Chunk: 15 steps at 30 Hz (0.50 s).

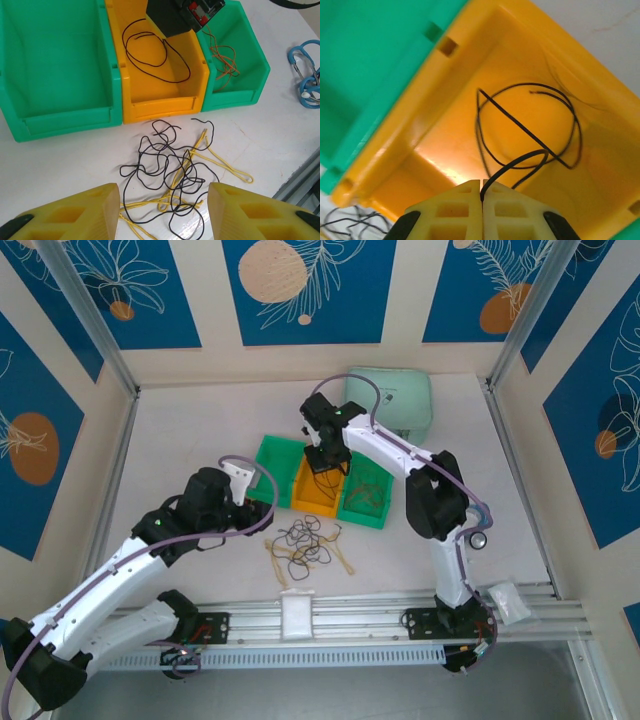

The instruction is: Untangle the cables

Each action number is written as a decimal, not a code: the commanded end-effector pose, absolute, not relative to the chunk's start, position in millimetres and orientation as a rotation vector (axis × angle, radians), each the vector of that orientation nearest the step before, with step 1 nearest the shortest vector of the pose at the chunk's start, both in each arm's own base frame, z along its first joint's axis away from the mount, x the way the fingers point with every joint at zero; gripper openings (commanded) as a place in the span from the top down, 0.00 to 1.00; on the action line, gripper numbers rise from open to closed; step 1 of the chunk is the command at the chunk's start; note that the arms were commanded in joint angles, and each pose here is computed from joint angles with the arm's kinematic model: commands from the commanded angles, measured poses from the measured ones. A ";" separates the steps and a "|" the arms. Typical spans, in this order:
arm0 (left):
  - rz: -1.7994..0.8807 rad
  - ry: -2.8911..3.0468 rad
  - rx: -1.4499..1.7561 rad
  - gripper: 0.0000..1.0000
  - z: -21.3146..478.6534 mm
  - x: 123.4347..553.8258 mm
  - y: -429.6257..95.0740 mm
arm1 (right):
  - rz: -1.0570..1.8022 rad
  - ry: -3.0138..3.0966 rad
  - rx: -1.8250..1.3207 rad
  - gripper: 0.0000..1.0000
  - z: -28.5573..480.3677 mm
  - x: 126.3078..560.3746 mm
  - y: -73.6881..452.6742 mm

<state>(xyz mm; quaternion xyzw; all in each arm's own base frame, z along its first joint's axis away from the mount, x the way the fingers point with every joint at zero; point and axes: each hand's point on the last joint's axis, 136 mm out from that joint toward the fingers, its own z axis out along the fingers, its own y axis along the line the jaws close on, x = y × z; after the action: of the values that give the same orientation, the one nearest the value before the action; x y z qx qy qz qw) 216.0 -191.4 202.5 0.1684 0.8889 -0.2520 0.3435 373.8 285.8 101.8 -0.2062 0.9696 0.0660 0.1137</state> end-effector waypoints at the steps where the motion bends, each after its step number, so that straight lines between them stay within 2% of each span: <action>1: -0.647 2.321 0.448 0.50 196.1 215.8 -188.8 | 0.169 2.826 -0.602 0.89 114.5 378.6 280.7; 7: -0.653 2.335 0.451 0.49 189.5 215.6 -190.0 | 0.429 2.763 -0.590 0.79 148.3 365.8 299.4; 12: -0.672 2.358 0.458 0.49 181.5 214.5 -193.6 | 0.583 2.691 -0.564 0.77 183.9 348.6 296.3; 15: -0.725 2.381 0.463 0.52 173.4 212.1 -200.8 | 0.640 2.670 -0.591 0.78 192.2 319.4 286.0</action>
<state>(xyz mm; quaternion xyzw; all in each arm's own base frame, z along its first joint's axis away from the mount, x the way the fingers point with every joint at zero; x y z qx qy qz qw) 213.2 -194.1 177.4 0.1707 0.9006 -0.2512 0.3110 343.2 286.9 173.5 -0.2040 0.9480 0.1793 0.1659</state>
